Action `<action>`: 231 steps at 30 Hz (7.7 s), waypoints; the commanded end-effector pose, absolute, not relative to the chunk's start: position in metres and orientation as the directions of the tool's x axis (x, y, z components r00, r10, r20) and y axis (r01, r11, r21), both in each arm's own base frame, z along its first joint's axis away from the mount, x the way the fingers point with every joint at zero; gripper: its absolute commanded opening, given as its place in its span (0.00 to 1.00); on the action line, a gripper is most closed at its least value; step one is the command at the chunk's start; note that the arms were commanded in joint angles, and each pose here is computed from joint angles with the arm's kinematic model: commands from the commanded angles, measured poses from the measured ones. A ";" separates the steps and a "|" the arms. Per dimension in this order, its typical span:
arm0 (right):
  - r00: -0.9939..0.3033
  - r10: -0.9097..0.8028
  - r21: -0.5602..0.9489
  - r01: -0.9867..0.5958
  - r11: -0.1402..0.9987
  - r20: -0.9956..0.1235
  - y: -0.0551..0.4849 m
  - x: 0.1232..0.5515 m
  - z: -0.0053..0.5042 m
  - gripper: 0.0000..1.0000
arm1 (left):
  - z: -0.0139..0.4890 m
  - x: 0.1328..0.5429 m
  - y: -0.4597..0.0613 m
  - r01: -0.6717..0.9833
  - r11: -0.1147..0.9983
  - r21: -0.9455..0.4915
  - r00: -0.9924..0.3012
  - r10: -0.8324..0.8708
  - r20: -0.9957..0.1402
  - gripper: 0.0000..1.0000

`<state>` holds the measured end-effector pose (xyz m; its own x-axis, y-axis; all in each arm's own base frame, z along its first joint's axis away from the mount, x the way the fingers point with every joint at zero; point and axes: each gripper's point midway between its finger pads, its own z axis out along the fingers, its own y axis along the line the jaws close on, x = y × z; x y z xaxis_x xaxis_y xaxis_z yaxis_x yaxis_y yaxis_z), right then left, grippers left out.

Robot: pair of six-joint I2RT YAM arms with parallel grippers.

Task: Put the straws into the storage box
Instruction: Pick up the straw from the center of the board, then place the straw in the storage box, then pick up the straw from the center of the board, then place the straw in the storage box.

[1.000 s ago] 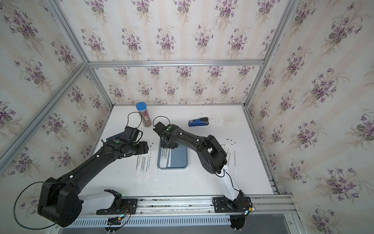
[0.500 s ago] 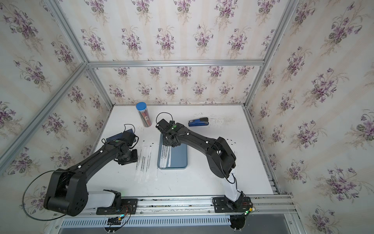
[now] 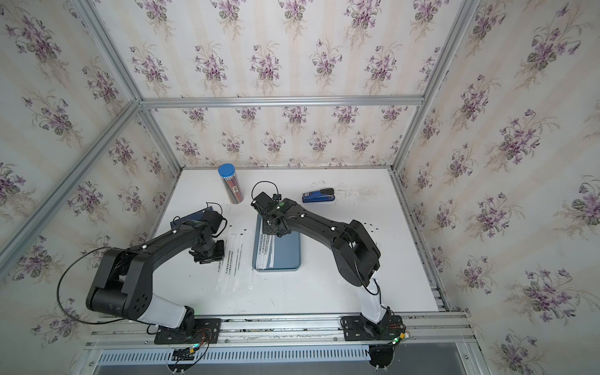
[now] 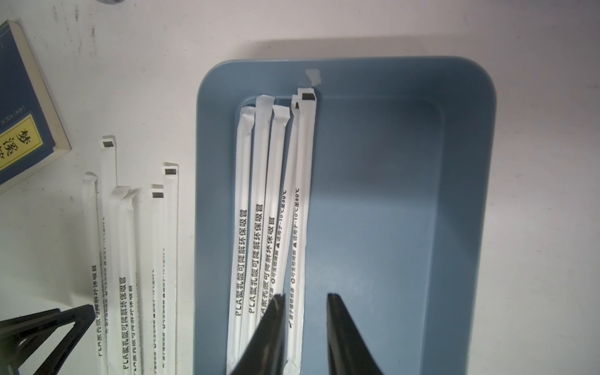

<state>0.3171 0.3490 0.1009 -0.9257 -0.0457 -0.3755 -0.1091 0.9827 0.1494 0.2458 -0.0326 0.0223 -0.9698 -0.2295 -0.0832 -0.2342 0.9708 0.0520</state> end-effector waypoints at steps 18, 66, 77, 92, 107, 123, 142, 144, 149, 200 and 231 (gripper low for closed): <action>-0.916 -0.037 0.140 -0.101 0.985 -0.399 0.345 0.320 0.102 0.27 | 0.015 0.250 -0.040 -0.198 0.980 0.025 -0.979 -0.196 -0.052 0.33; -0.865 0.239 0.232 0.147 0.962 -0.442 0.215 0.361 0.136 0.26 | 0.112 0.321 -0.258 0.057 0.974 -0.220 -0.989 0.026 -0.142 0.07; -0.867 0.233 0.207 0.154 0.966 -0.441 0.203 0.349 0.128 0.26 | 0.053 0.332 -0.284 0.050 0.982 -0.182 -0.996 0.037 -0.076 0.08; -0.873 0.224 0.199 0.150 0.968 -0.433 0.204 0.350 0.125 0.25 | 0.025 0.336 -0.270 0.002 0.995 -0.099 -0.997 -0.006 -0.082 0.10; -0.875 0.225 0.202 0.149 0.968 -0.429 0.205 0.349 0.124 0.25 | 0.019 0.337 -0.267 -0.023 0.996 -0.085 -0.996 -0.030 -0.082 0.14; -0.879 0.215 0.175 0.153 0.973 -0.425 0.198 0.343 0.124 0.25 | 0.062 0.339 -0.263 -0.001 0.994 -0.112 -0.989 -0.018 -0.147 0.18; -0.885 0.350 0.023 0.361 0.932 -0.307 0.073 0.246 0.067 0.20 | 0.181 0.310 -0.082 -0.104 0.989 0.108 -0.817 -0.023 -0.576 1.00; -0.888 0.351 0.007 0.366 0.931 -0.297 0.072 0.247 0.060 0.18 | 0.176 0.309 -0.075 -0.114 0.993 0.039 -0.812 -0.071 -0.580 1.00; -0.891 0.366 -0.011 0.382 0.924 -0.268 0.067 0.244 0.043 0.19 | 0.168 0.304 -0.066 -0.127 0.992 -0.011 -0.805 -0.109 -0.582 1.00; -0.941 0.139 -0.037 0.158 0.987 -0.308 0.113 0.270 0.067 0.12 | 0.137 0.308 -0.088 -0.102 0.989 -0.106 -0.845 -0.142 -0.515 0.99; -0.964 -0.045 0.076 -0.067 0.995 -0.262 0.340 0.305 0.033 0.11 | 0.126 0.313 -0.101 -0.045 0.989 -0.141 -0.854 -0.111 -0.508 0.99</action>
